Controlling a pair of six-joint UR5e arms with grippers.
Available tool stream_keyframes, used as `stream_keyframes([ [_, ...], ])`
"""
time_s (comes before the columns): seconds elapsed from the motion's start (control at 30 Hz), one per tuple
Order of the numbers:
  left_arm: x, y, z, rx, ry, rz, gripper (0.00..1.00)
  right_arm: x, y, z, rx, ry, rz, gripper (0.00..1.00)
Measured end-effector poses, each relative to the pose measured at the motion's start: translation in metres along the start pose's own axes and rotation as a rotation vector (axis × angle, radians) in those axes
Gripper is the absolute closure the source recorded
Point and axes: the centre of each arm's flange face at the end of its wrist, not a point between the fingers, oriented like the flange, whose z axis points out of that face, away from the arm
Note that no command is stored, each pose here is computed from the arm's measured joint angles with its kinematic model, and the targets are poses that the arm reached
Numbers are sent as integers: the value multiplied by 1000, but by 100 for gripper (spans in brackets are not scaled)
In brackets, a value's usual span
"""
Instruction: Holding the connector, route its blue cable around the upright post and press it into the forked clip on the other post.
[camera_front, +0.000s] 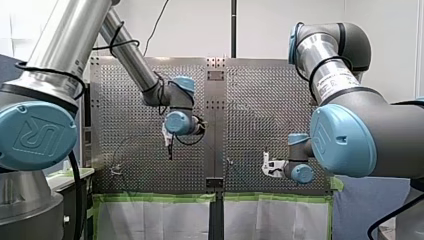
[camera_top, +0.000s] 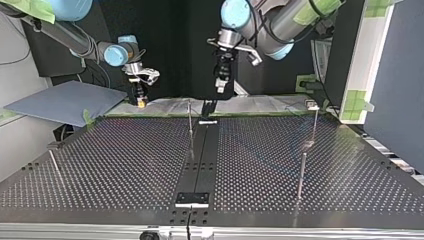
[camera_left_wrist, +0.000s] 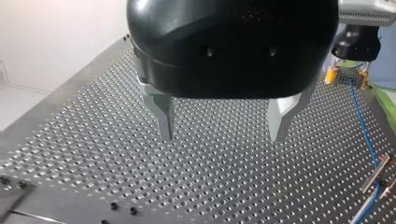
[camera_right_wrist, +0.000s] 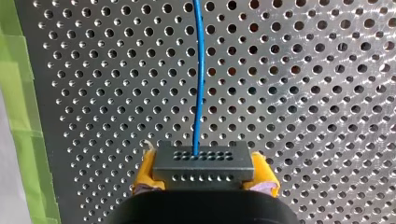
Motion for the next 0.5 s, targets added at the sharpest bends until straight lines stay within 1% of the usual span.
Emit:
stream_keyframes([
  [0.17,-6,5,-15,1,-4,-6,2,0,0,0,1,0,0,100],
  [0.37,-13,12,-34,1,-11,-27,2,0,-1,0,0,0,-2,100],
  [0.43,-15,14,-40,3,-21,-38,2,0,0,0,-3,0,-2,100],
  [0.5,-18,16,-44,5,-31,-52,2,0,1,0,-14,1,-2,100],
])
